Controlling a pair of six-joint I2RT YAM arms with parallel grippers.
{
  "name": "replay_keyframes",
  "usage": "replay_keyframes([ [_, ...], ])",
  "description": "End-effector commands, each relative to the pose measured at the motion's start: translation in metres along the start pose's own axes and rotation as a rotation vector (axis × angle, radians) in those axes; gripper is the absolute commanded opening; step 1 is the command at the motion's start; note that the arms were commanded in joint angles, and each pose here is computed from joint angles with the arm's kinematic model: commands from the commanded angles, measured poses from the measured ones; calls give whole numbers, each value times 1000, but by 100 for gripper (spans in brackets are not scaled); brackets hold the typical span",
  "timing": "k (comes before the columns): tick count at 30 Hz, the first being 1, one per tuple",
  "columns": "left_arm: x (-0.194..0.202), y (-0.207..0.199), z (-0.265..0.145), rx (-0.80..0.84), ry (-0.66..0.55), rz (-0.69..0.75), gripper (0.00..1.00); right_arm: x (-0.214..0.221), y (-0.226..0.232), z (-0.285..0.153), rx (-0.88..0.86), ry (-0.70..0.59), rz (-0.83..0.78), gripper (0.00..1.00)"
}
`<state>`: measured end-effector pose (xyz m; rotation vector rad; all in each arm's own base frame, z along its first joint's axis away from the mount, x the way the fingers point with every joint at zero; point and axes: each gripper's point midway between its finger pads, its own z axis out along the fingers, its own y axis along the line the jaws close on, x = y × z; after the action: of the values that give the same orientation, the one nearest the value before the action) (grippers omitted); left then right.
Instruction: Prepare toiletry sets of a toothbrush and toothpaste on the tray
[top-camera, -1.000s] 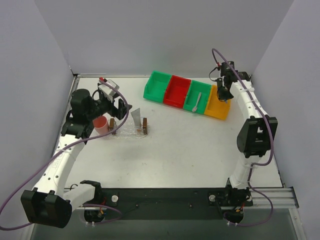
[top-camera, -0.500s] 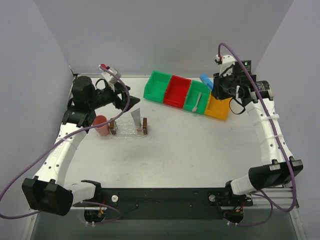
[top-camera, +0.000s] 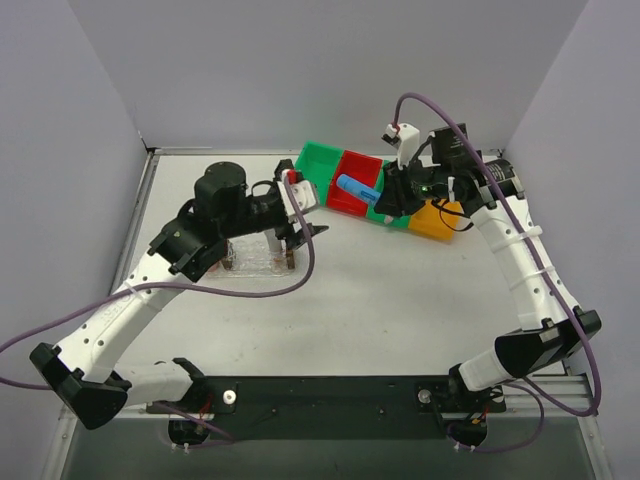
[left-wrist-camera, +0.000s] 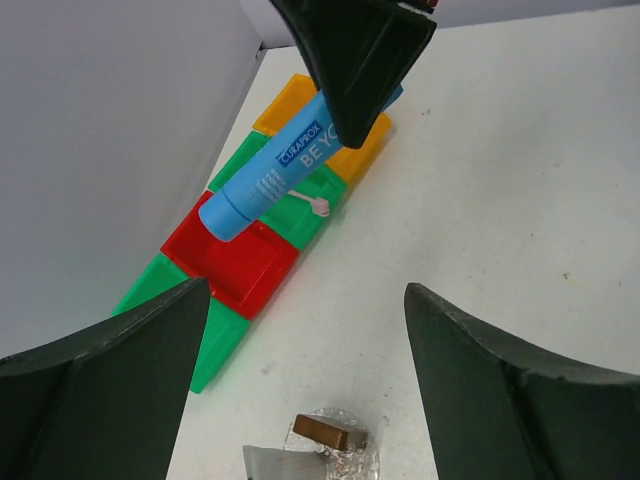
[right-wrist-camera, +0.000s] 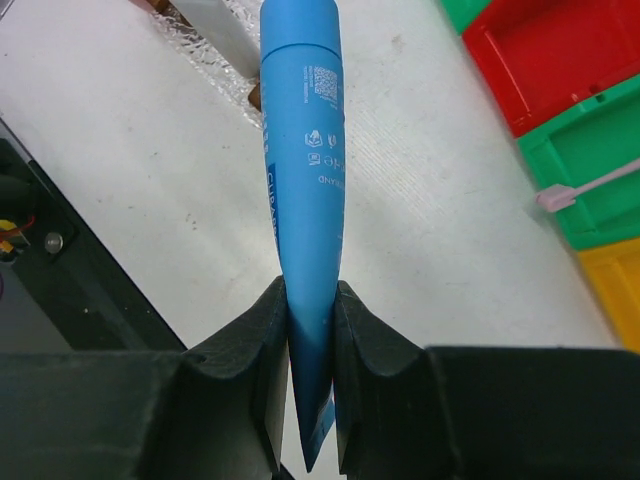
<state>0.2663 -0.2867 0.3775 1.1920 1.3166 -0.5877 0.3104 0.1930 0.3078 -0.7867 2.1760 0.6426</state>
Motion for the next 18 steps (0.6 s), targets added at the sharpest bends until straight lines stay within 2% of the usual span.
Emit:
replay_keyframes([
  [1,-13,3,2,-37,64,209,90,-8,28,-4,-126,-20,-30,0],
  [9,-6,-28,39,19,150,426,91,3,53,2,-221,14,-47,0],
  [18,7,-27,57,-34,235,569,91,13,73,4,-286,50,-68,0],
])
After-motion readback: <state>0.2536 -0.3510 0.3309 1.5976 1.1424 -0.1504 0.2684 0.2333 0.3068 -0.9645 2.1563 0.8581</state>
